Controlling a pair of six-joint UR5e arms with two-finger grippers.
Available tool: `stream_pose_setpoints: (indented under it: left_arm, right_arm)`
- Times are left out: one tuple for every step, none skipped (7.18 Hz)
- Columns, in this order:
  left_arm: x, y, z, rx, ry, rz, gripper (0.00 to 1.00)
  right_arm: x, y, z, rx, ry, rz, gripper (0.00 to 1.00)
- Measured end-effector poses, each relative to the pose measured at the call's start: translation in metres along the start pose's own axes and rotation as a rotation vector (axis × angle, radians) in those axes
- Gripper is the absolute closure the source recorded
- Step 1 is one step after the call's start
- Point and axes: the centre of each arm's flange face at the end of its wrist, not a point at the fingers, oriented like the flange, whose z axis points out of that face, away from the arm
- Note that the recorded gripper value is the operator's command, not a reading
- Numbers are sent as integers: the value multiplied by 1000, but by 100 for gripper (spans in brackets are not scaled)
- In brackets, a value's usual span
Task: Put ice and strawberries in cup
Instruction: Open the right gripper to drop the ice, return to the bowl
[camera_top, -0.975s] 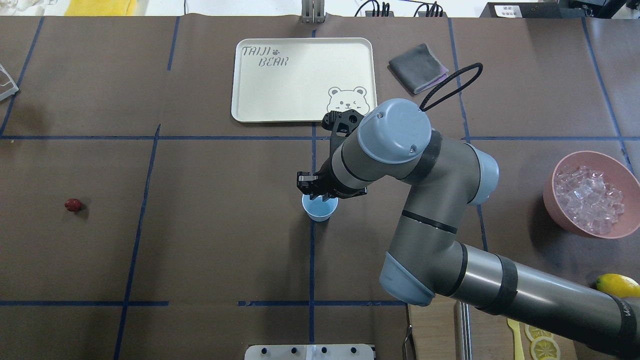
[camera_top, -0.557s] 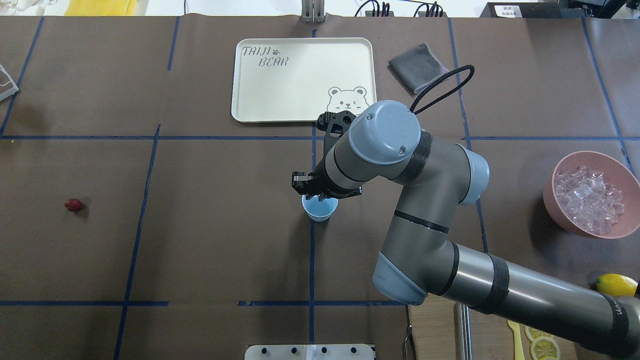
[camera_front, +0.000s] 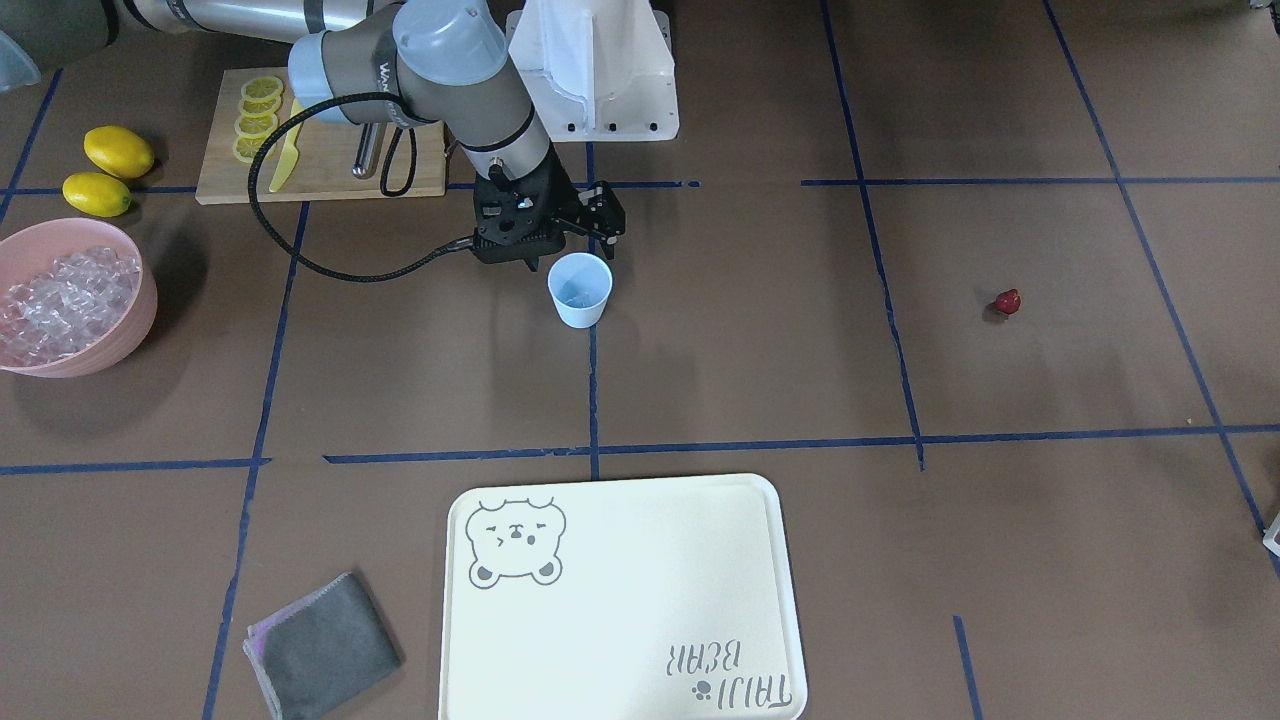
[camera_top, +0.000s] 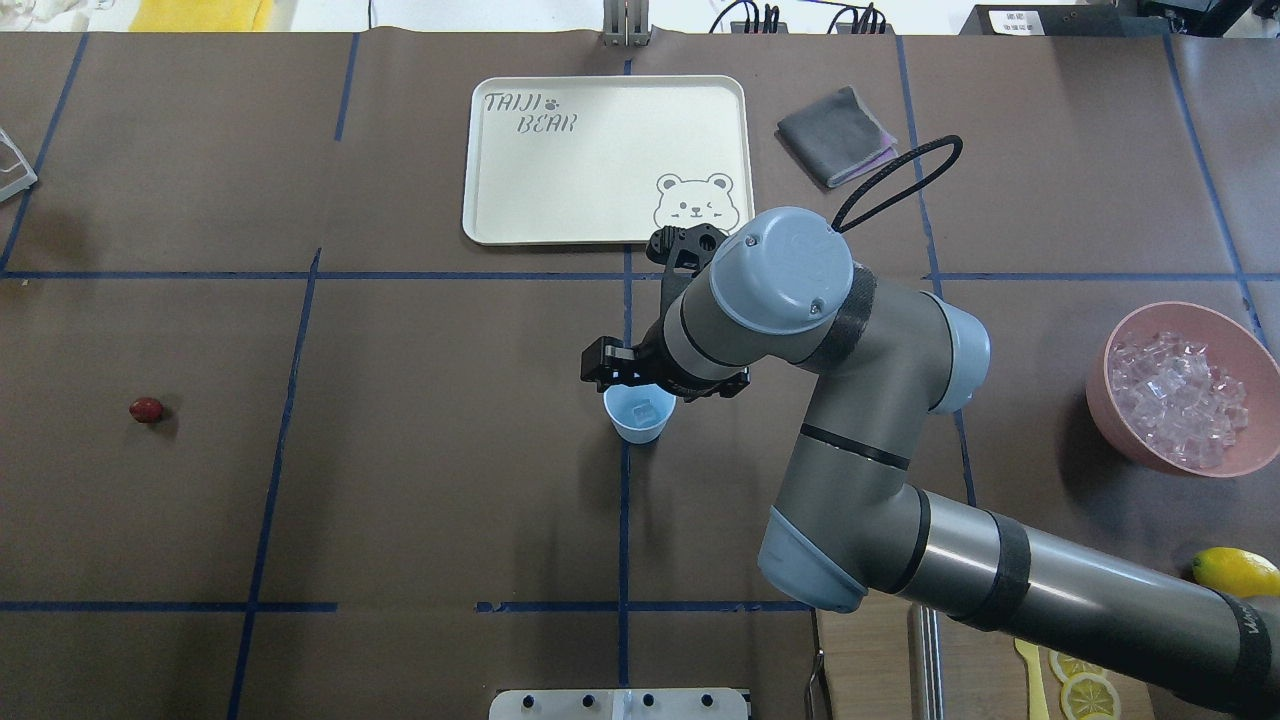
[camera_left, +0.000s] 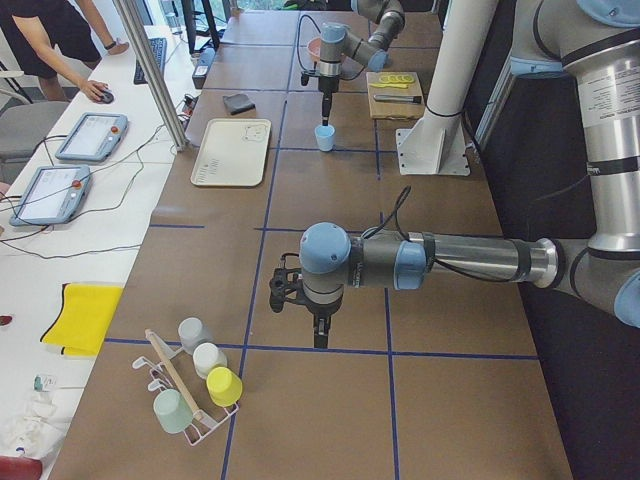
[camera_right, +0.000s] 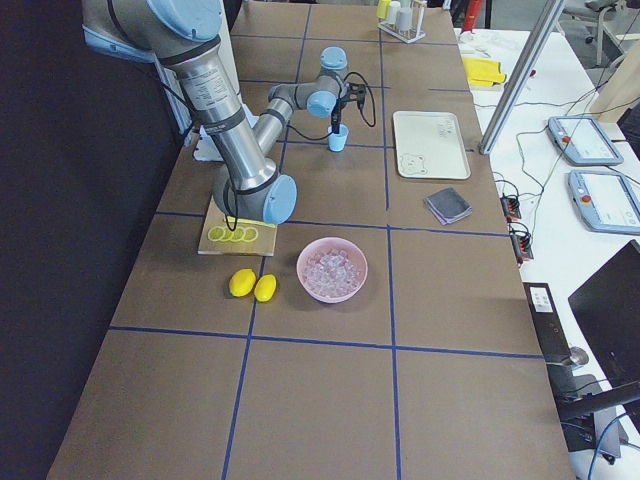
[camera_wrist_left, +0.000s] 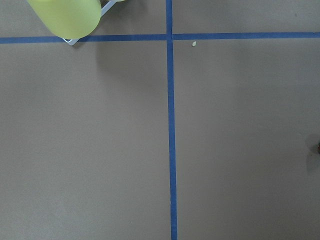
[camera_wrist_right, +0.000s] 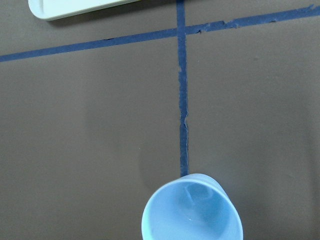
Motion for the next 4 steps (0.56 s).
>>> stream_pose_setpoints:
  left_arm:
    - [2, -1, 1, -1, 0, 6, 0]
    - [7, -3, 4, 2, 1, 28, 0]
    - [11, -5, 7, 8, 2, 52, 0]
    - [13, -5, 9, 10, 2, 65, 0]
  right_arm:
    - [10, 3, -13, 4, -10, -1, 1]
    - [38, 4, -35, 17, -12, 7, 1]
    - [78, -4, -58, 32, 7, 22, 0]
    - [120, -19, -76, 44, 41, 26, 0]
